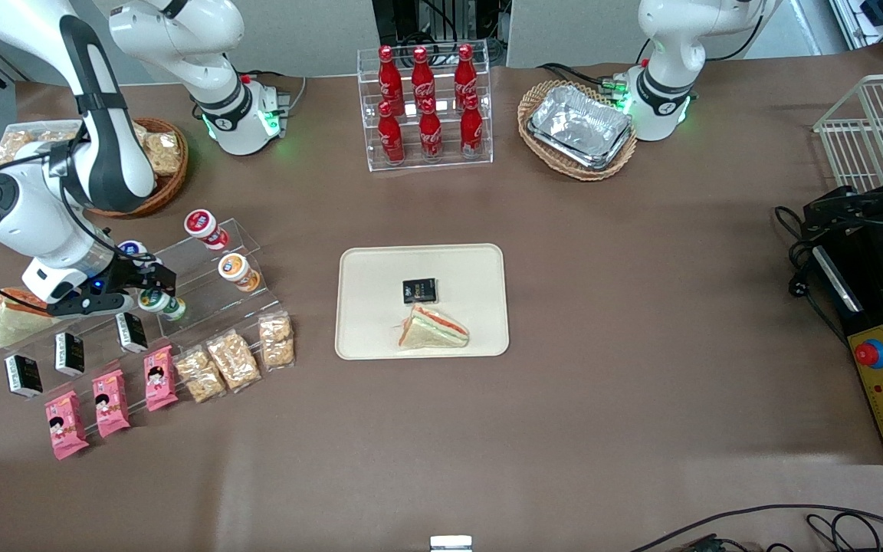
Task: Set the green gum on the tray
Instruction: 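Lower the open right gripper around the green-lidded cup, then close the right gripper on the green-lidded cup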
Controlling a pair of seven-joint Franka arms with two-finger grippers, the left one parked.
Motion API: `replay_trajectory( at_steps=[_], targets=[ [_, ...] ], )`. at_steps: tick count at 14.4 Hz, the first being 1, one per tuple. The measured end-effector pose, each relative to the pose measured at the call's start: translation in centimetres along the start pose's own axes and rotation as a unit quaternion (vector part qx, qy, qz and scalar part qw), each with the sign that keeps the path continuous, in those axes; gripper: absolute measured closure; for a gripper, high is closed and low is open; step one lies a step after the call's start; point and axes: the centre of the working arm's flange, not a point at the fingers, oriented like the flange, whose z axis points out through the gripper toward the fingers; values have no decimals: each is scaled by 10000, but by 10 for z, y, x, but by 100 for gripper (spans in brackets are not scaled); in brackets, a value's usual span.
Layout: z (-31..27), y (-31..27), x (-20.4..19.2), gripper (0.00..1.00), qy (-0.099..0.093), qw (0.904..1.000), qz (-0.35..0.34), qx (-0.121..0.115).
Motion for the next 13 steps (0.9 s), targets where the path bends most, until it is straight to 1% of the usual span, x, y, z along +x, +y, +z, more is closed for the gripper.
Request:
replay_trajectory(
  at_steps=[2, 6, 7, 8, 13],
  targets=[
    [8, 0, 2, 1, 16, 10000, -9, -20],
    [16, 0, 4, 6, 1, 10000, -49, -33],
    [17, 0, 3, 13, -2, 10000, -58, -33],
    [17, 0, 3, 14, -9, 10000, -63, -31],
    [24, -1, -2, 16, -82, 9999, -87, -16]
  ],
)
